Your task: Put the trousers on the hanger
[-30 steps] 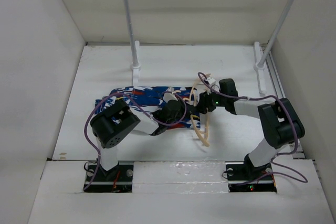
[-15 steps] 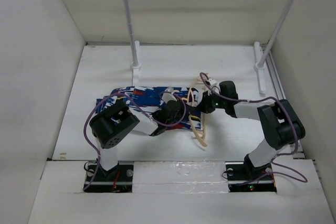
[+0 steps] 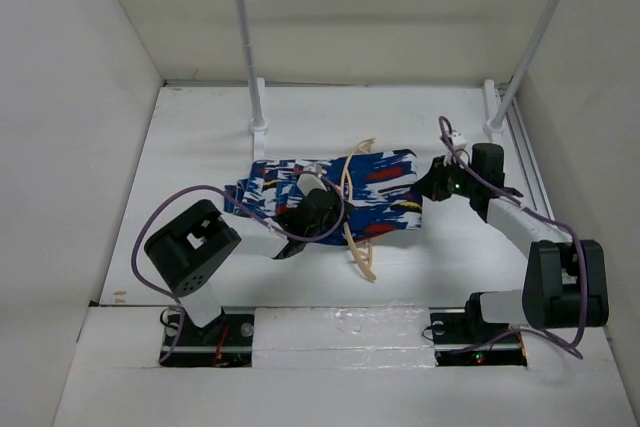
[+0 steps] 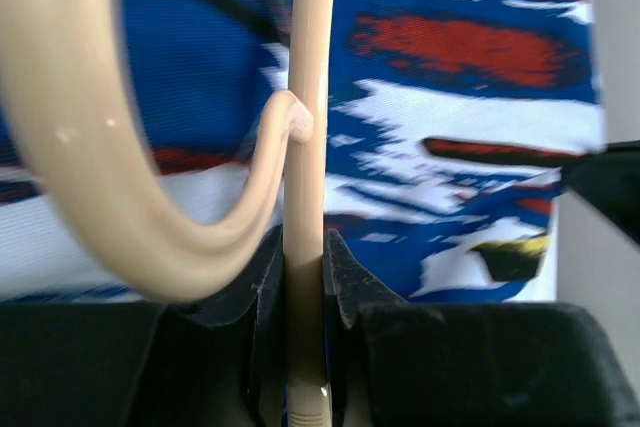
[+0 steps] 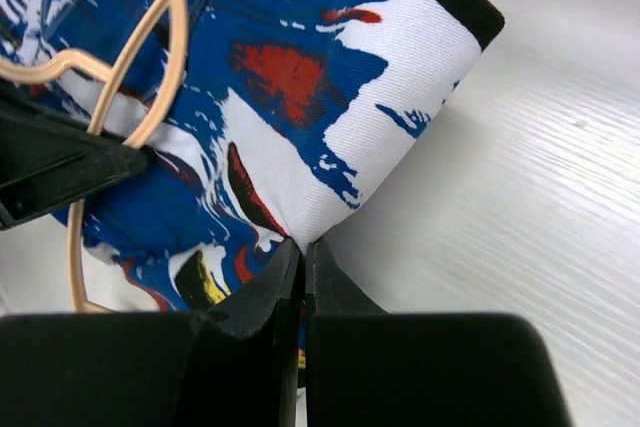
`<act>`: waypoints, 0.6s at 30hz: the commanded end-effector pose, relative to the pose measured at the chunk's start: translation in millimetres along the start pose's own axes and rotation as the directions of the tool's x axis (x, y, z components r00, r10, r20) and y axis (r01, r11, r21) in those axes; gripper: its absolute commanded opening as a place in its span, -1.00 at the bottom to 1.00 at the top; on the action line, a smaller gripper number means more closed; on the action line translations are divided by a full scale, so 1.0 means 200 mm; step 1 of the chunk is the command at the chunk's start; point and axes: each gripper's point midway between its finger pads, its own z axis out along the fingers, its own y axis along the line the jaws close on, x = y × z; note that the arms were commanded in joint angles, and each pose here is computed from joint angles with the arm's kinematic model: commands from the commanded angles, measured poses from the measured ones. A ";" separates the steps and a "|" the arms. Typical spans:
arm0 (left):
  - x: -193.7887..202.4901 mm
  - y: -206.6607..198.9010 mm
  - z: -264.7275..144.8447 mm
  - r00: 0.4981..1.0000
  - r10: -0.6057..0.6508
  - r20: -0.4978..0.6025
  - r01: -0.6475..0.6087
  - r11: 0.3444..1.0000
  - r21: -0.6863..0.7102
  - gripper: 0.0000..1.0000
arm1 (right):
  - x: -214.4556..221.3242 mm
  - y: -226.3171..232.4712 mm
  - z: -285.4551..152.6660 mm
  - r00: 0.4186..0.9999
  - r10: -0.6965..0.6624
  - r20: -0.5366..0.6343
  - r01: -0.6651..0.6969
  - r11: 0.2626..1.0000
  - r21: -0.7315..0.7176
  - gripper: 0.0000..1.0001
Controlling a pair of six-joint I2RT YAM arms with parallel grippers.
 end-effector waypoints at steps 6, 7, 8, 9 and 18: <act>-0.10 0.16 -0.13 0.994 0.105 0.024 -0.103 0.991 -0.081 -1.00 | 0.00 -0.23 -0.23 0.999 0.007 0.049 -0.014 0.990 0.141 -1.00; -0.15 0.15 -0.15 0.993 0.111 0.043 -0.108 0.991 -0.077 -1.00 | 0.01 -0.25 -0.23 0.999 0.012 0.049 -0.019 0.989 0.146 -1.00; -0.15 0.15 -0.16 0.992 0.118 0.041 -0.115 0.991 -0.075 -1.00 | 0.00 -0.25 -0.24 0.999 0.008 0.050 -0.015 0.989 0.144 -1.00; -0.18 0.15 -0.16 0.992 0.119 0.047 -0.115 0.991 -0.073 -1.00 | 0.02 -0.25 -0.23 0.999 0.007 0.039 -0.012 0.990 0.138 -1.00; -0.25 0.02 -0.15 0.986 0.151 0.068 -0.149 0.988 -0.029 -1.00 | 0.09 -0.34 -0.20 0.999 0.035 0.015 -0.037 0.986 0.162 -1.00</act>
